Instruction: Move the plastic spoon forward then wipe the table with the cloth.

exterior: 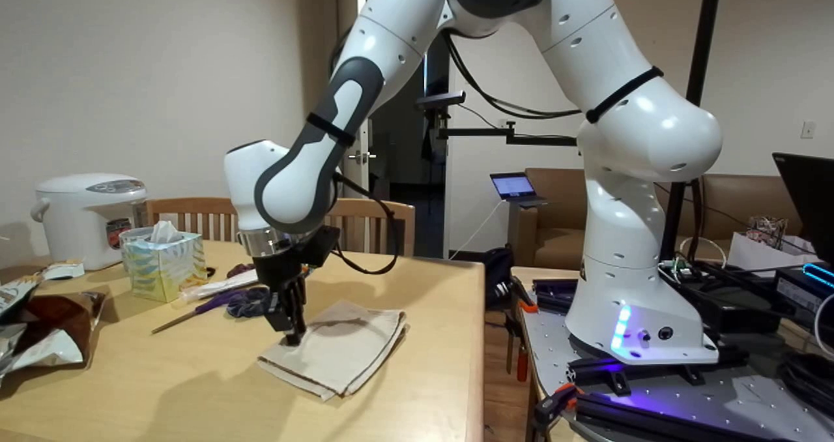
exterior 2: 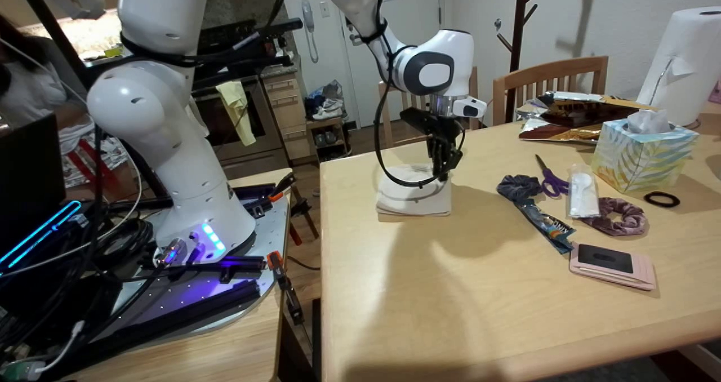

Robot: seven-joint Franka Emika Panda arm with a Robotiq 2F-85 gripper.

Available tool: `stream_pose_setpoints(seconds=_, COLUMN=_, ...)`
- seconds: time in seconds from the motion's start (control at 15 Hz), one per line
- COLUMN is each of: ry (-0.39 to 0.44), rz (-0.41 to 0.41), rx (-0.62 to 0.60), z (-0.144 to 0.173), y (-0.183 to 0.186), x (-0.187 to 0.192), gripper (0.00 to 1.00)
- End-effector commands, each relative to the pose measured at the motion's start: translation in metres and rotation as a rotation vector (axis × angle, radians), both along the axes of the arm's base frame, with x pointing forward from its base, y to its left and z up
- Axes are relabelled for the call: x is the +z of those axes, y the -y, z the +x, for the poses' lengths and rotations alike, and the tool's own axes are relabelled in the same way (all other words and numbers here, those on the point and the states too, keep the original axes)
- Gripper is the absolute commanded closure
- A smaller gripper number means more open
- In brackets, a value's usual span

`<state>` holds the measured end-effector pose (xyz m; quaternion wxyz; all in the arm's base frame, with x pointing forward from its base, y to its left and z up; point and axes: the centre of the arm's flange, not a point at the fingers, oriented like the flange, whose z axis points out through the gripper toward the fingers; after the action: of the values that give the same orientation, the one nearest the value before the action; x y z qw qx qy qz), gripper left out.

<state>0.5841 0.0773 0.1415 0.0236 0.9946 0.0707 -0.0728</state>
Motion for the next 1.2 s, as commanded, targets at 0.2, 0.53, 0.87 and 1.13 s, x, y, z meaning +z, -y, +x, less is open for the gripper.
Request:
stream_pose_setpoints(seconds=0.2, ry=0.000, rz=0.000, rx=0.001, z=0.000, y=0.000, x=0.000, gripper=0.41)
stream_pose_setpoints(seconds=0.53, ry=0.011, rz=0.017, rx=-0.027, z=0.004, y=-0.002, x=-0.006, gripper=0.15)
stream_pose_setpoints(seconds=0.87, ry=0.020, rz=0.022, rx=-0.022, z=0.008, y=-0.003, x=-0.019, gripper=0.00)
stream_pose_setpoints(seconds=1.13, ry=0.021, rz=0.024, rx=-0.025, z=0.010, y=0.000, x=-0.024, gripper=0.26)
